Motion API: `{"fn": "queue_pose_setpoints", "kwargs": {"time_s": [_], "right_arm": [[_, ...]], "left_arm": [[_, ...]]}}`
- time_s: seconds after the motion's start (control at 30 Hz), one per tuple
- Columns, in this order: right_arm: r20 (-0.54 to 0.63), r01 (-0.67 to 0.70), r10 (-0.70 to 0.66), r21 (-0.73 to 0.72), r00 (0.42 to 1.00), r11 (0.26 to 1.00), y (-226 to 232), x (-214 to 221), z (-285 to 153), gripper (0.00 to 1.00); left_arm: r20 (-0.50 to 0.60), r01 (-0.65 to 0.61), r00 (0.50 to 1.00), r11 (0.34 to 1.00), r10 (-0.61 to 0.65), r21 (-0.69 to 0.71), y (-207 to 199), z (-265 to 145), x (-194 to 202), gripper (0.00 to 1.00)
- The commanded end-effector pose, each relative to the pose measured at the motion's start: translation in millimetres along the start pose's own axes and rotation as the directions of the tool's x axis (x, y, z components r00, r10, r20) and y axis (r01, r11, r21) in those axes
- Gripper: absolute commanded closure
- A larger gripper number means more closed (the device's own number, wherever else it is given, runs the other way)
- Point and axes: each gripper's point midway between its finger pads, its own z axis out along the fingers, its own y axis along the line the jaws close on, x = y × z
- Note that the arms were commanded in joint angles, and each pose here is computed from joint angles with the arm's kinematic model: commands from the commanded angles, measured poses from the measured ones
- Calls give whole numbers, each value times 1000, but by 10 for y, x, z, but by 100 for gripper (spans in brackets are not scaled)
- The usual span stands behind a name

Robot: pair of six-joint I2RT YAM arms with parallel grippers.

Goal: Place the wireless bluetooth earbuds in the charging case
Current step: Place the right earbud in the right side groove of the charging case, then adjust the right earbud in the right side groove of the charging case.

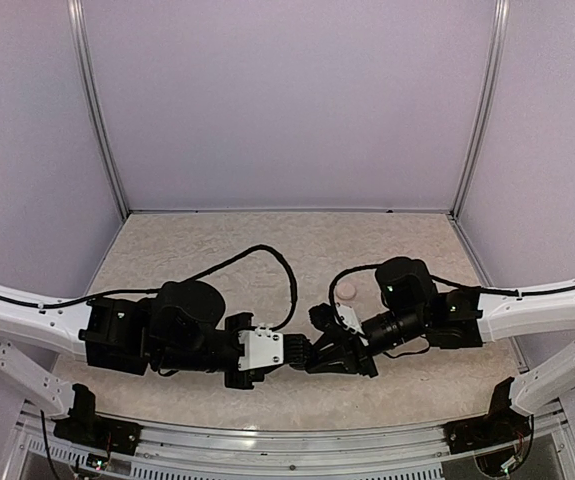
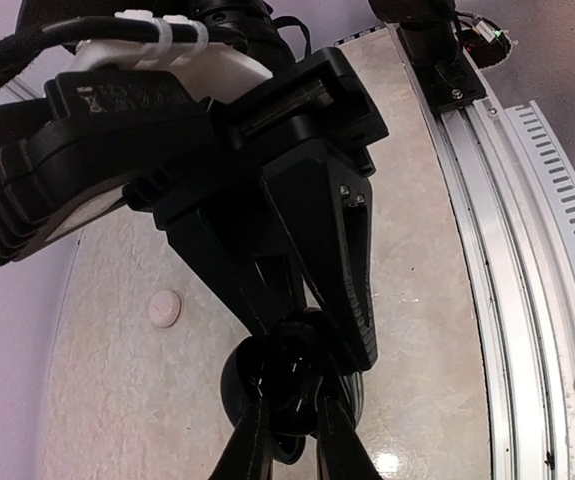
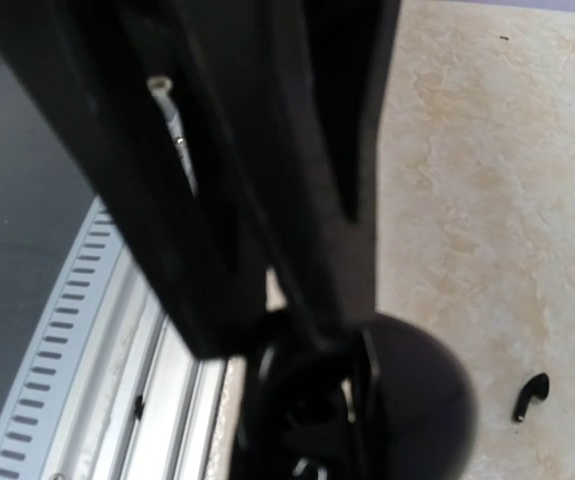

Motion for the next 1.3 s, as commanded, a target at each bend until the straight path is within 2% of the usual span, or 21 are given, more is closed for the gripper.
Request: {"fn": "queue_pose_setpoints", "kwargs": {"time_s": [0.0, 0.57, 0.9, 1.13, 1.27], "right_arm": [[56, 37, -37, 2, 998, 999, 32, -222, -53, 100], [93, 38, -33, -47, 995, 998, 98, -277, -30, 100], [152, 11, -4, -47, 988, 999, 117, -265, -32, 100], [204, -10, 9, 3, 979, 1000, 49, -259, -58, 100], [248, -13, -7, 76, 969, 997, -54, -320, -132, 100]], "left_arm": [[11, 2, 1000, 1000, -2, -7, 28, 9, -97, 85], [-25, -66, 998, 998, 66, -14, -36, 115, -103, 82], [24, -88, 996, 993, 90, -80, 70, -42, -274, 65], [101, -17, 994, 992, 30, -128, 201, -218, -424, 57], [151, 112, 985, 980, -87, -165, 371, -323, -421, 58]]}}
